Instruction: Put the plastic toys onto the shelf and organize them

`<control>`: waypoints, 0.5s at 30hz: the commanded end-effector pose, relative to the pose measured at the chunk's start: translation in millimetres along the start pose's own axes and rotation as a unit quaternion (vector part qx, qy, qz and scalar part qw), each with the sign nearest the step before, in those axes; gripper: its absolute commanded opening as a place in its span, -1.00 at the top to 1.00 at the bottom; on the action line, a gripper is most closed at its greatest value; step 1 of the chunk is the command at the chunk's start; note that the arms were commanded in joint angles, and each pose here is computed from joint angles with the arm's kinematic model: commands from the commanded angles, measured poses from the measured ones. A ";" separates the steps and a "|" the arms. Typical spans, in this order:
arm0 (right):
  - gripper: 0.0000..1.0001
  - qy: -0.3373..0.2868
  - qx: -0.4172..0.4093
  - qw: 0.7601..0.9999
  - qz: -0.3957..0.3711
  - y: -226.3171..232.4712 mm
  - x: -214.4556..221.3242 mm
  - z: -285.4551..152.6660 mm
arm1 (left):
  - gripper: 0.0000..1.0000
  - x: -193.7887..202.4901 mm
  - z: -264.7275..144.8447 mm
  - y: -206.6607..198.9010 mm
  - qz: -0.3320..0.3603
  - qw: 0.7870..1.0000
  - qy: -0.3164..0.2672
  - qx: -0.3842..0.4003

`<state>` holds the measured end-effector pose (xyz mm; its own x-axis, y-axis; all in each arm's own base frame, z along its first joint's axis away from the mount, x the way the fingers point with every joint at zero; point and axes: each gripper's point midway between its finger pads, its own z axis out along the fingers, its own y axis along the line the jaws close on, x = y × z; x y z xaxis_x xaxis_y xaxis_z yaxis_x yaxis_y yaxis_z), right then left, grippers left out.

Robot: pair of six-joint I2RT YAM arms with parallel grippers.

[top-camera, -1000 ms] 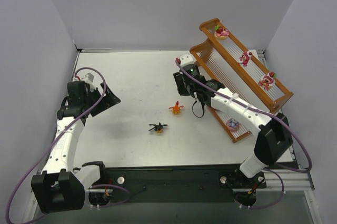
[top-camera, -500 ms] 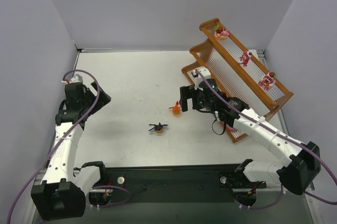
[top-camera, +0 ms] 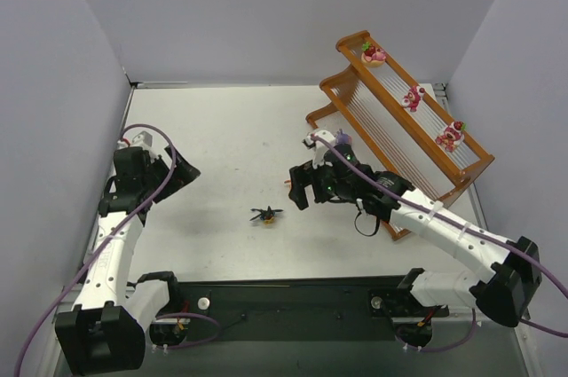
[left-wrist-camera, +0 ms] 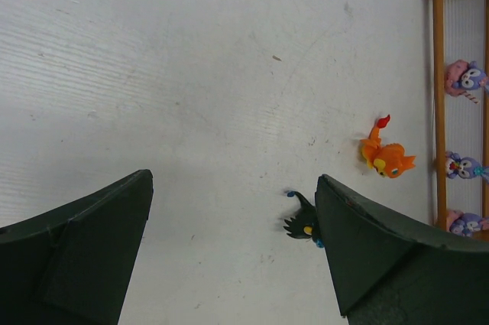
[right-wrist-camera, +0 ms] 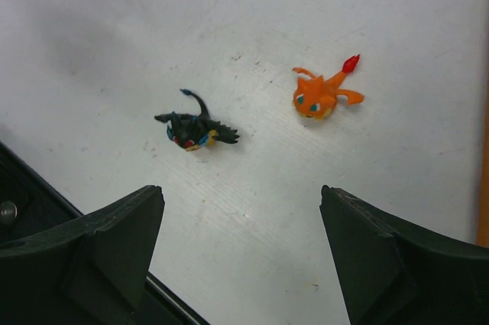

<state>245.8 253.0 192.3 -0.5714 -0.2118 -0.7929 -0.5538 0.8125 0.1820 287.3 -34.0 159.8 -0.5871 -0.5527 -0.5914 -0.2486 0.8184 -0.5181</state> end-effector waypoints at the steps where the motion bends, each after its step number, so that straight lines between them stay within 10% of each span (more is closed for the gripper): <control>1: -0.69 0.044 -0.058 0.996 -0.057 28.2 21.5 17.5 | -0.95 -3.8 -0.5 -19.3 0.019 0.998 0.001 0.056; 15: -0.69 0.140 -0.154 0.935 -0.287 75.3 61.8 88.5 | -0.95 -3.6 -3.8 -24.3 0.030 0.998 0.023 0.058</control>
<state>209.5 334.1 97.3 -0.3607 -0.6973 -0.6194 -0.8987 0.4375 0.0308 283.9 -50.0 157.0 -0.6474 -0.5190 -0.5581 -0.1772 0.8147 -0.5521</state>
